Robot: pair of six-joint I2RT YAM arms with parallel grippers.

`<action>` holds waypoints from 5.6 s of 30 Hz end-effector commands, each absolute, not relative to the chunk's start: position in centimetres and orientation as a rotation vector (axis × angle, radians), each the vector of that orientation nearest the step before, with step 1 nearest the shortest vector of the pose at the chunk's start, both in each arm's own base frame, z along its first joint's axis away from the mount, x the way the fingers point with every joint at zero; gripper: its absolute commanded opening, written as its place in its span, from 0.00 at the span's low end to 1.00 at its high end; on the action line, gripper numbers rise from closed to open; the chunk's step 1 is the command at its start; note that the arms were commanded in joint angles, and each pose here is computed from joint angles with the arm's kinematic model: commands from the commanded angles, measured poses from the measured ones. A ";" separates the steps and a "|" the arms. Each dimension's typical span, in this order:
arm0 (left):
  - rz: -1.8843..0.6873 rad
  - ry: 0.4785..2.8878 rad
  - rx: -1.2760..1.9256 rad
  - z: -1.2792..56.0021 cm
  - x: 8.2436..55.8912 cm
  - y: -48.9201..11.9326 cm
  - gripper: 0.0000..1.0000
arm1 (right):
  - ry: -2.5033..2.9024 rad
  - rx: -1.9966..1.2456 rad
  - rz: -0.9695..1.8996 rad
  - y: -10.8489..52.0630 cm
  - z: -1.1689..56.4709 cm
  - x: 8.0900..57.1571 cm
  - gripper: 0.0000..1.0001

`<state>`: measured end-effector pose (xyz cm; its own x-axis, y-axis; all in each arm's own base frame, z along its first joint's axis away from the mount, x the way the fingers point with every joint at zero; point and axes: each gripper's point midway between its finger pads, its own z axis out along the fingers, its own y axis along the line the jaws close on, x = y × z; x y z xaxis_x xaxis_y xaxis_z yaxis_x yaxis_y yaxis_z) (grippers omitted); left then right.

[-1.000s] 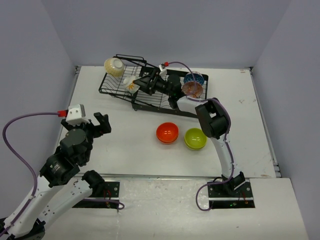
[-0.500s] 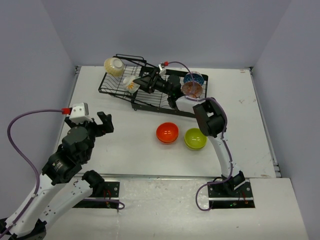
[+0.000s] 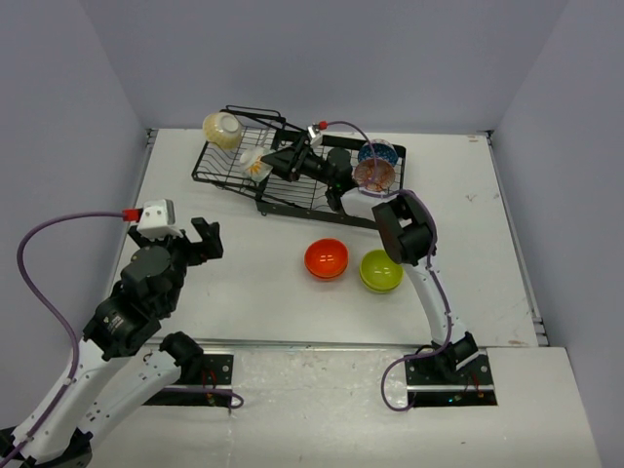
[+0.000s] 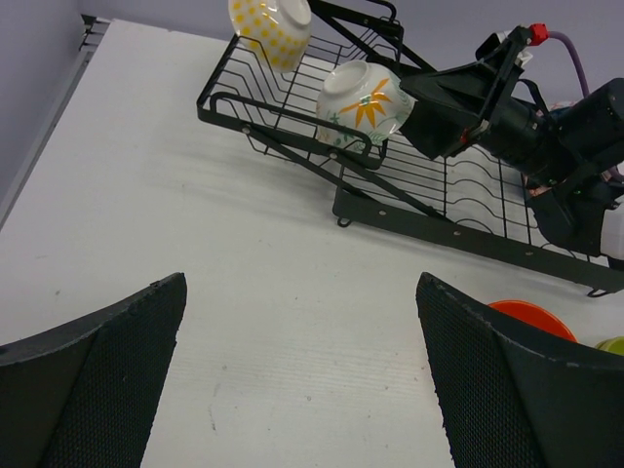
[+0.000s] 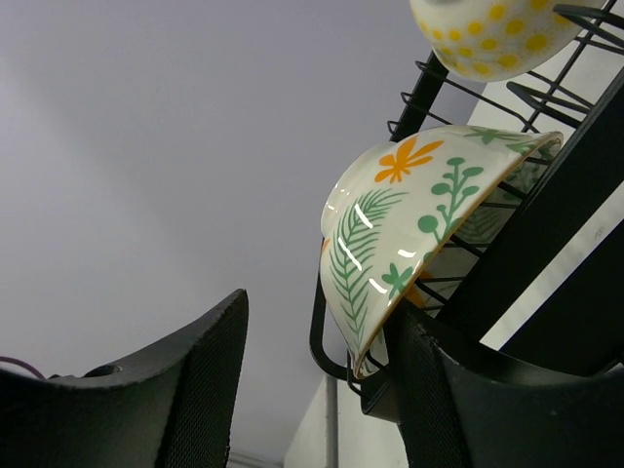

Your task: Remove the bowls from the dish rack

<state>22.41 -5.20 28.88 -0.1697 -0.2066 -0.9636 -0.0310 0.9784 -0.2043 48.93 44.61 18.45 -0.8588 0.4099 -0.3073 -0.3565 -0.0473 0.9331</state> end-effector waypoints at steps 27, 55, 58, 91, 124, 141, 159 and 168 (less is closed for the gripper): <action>-0.184 1.716 -0.138 29.3 22.9 -5.8 1.00 | 1.606 0.039 2.101 45.0 20.4 49.1 0.25; -0.197 1.708 -0.134 29.4 22.8 -5.8 1.00 | 1.475 0.000 2.182 44.7 24.3 48.6 0.00; -0.195 1.702 -0.141 29.6 22.8 -5.7 1.00 | 1.425 -0.042 2.196 44.5 25.8 48.1 0.00; -0.020 1.588 -0.461 31.3 21.6 1.3 1.00 | 1.842 -0.673 1.399 42.7 29.8 34.0 0.00; 0.015 1.390 -0.700 33.1 17.1 6.2 1.00 | 2.351 -1.208 -0.017 44.4 10.5 25.1 0.00; 0.006 1.406 -0.661 33.0 17.5 5.7 1.00 | 2.338 -1.248 0.018 46.1 8.9 25.0 0.13; -0.182 1.565 -0.518 32.7 21.7 0.1 1.00 | 2.151 -1.108 0.273 44.9 21.8 24.2 0.77; -0.465 1.681 -0.497 34.9 29.6 -7.5 1.00 | 2.097 -0.689 0.443 32.0 28.0 25.1 0.82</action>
